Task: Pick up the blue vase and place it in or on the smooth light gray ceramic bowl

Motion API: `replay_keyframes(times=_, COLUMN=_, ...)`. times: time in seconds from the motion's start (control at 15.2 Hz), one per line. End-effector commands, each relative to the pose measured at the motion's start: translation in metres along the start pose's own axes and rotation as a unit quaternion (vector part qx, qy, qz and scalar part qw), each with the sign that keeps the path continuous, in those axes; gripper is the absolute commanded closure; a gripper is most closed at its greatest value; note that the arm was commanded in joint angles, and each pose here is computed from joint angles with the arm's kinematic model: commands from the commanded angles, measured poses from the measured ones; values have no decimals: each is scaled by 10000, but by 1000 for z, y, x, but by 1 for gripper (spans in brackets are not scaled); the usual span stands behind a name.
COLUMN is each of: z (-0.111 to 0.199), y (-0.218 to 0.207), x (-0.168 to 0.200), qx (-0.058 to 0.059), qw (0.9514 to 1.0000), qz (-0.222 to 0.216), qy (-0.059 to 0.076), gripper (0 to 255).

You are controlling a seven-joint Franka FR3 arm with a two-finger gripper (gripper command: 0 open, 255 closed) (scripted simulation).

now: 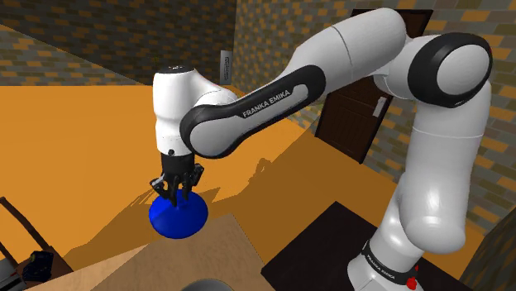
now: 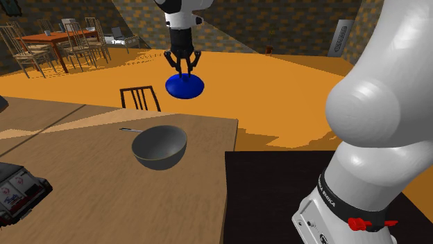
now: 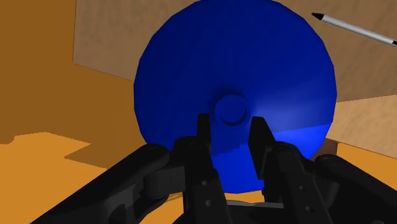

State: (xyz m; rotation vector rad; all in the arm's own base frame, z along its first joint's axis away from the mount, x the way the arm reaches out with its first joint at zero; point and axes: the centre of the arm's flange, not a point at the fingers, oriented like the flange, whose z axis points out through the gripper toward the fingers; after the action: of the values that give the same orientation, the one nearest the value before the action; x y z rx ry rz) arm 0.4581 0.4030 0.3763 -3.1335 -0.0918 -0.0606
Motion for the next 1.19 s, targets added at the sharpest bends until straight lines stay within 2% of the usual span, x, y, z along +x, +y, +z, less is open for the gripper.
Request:
replay_keyframes(times=0.0, z=-5, y=-7, x=-17, qx=2, qw=10000, qz=-2, qy=1, gripper=255)
replay_keyframes(times=1.06, z=-52, y=-78, x=-218, qx=2, qw=10000, qz=-2, qy=1, gripper=255)
replay_keyframes(times=1.12, z=-46, y=-78, x=-219, qx=2, qw=10000, qz=-2, qy=1, gripper=255)
